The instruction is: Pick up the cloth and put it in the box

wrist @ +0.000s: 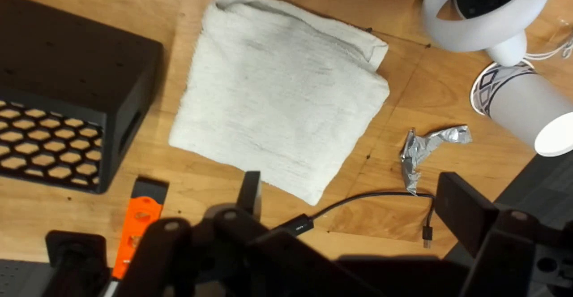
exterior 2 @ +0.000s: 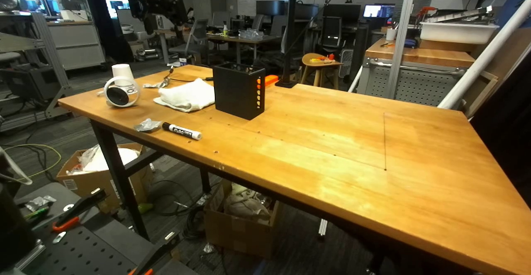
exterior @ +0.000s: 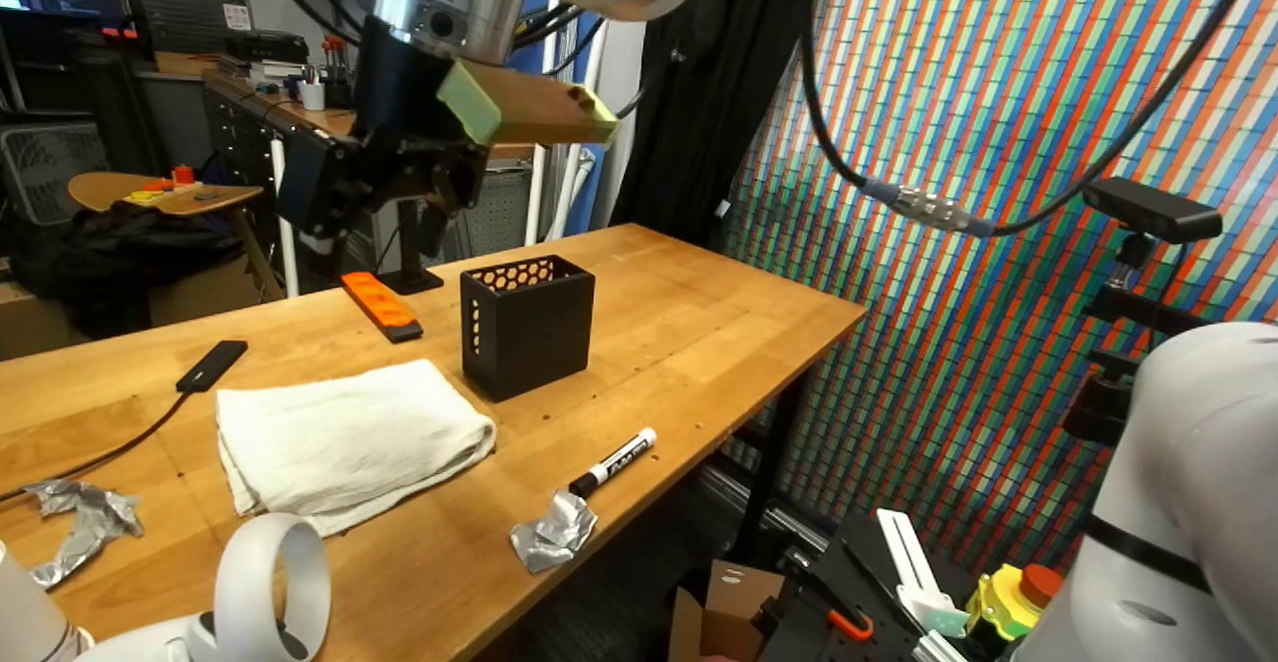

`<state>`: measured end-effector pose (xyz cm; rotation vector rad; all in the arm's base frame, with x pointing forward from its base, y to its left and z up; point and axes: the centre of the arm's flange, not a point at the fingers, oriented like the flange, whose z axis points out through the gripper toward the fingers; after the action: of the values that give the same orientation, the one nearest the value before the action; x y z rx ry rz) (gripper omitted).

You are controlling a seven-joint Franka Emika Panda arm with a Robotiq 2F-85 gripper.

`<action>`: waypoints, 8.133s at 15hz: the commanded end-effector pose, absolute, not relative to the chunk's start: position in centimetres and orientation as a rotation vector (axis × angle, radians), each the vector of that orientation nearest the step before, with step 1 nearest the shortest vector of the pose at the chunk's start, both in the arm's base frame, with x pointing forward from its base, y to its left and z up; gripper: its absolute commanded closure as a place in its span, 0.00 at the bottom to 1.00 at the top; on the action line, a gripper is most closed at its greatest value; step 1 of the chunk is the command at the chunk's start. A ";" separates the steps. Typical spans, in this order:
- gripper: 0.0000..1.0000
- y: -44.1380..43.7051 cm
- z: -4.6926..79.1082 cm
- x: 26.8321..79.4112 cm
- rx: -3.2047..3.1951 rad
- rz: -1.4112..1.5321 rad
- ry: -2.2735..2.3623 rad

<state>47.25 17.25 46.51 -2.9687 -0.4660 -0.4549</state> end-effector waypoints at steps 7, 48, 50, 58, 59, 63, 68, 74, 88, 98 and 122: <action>0.00 19.0 35.5 57.0 -2.904 -0.437 -0.822; 0.95 4.1 49.1 56.9 -3.165 -0.393 -0.243; 0.95 3.1 48.2 57.2 -3.198 -0.350 -0.204; 0.95 2.3 42.5 57.3 -3.271 -0.131 -0.130; 0.95 2.0 42.0 57.4 -3.274 -0.121 -0.123; 0.95 0.8 39.5 57.8 -3.256 -0.061 -0.098; 0.95 1.7 35.6 57.1 -3.202 0.077 -0.114; 0.95 3.7 34.7 55.9 -3.139 0.143 -0.161; 0.22 -0.2 45.7 55.6 -3.175 -0.180 -0.045; 0.39 -0.3 51.2 53.2 -3.198 -0.365 -0.033; 1.00 2.2 40.0 56.6 -3.207 -0.153 -0.145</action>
<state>55.38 2.16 41.74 -3.2013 -0.1310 -0.1402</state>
